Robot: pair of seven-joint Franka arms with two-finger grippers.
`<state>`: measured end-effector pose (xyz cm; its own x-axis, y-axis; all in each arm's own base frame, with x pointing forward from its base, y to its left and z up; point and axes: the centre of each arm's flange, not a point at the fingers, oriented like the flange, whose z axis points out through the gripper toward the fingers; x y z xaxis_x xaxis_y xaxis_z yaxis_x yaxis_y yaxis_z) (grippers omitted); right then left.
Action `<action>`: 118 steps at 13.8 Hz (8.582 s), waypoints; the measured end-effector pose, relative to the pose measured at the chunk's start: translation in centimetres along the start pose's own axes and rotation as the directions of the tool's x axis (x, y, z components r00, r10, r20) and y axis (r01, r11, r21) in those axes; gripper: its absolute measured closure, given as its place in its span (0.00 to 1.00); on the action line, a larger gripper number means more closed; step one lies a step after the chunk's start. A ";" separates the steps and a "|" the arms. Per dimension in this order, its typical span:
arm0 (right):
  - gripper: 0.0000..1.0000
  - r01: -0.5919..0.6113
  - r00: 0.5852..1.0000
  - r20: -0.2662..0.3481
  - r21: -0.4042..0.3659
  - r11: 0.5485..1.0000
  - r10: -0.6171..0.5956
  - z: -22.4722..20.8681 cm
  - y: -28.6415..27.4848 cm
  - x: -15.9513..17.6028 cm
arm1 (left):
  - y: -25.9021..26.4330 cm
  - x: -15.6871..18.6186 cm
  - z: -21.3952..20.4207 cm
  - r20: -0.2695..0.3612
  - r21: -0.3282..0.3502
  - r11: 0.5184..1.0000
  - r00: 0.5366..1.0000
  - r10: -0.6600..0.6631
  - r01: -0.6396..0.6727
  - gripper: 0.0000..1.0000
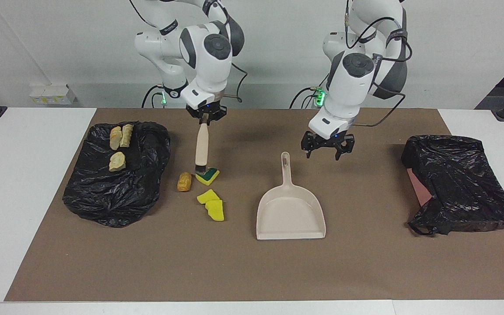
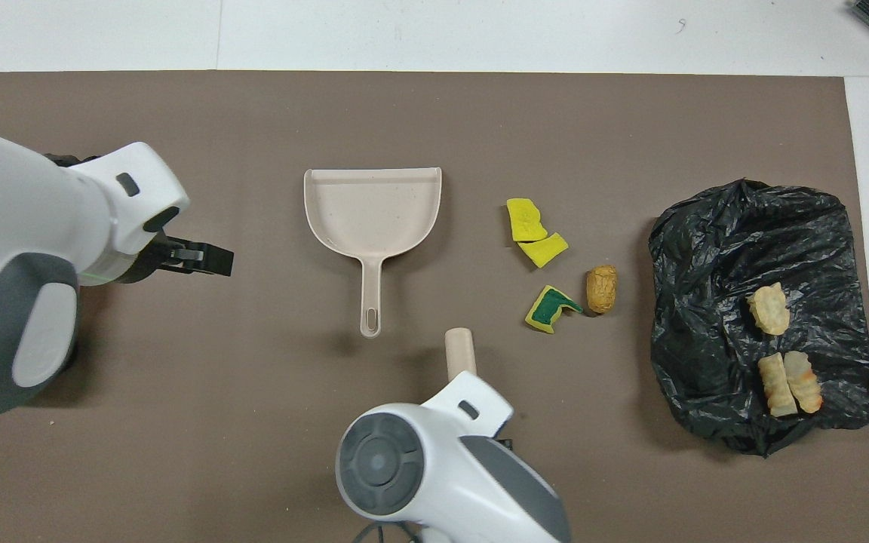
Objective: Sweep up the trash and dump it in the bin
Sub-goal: 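Grasp the dustpan with the left gripper while the right gripper lifts the brush, then sweep the sponges with the right gripper while the left gripper holds the dustpan, then sweep the remaining bread and sponges into the dustpan with the right gripper, then tip the dustpan over the bag with the left gripper while the right gripper withdraws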
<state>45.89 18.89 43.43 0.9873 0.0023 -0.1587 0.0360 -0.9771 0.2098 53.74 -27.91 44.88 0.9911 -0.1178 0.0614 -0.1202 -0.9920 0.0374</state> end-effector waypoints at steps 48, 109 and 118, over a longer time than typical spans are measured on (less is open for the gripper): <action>0.75 0.229 0.958 0.165 0.052 0.972 -0.234 11.6 -2.7 2.2 | -3.1 -6.6 7.2 0.143 -0.077 0.301 0.288 0.947 -0.951 0.67; 0.75 -0.005 0.908 0.415 0.140 0.990 -0.054 2.4 -19.2 -5.1 | -9.8 -3.7 8.5 0.059 -0.006 0.279 0.278 0.959 -0.960 0.67; 0.75 -0.006 0.932 0.357 0.166 0.986 -0.055 6.5 -23.3 -9.3 | -21.1 1.7 -3.0 0.038 -0.043 0.217 0.216 0.976 -0.975 0.67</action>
<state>34.84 40.28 33.75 0.8635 -0.0206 -0.5040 0.0040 -0.9989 0.0477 57.79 -7.00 47.14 0.0988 -0.9950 0.0123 -0.9951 -0.0989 -0.0089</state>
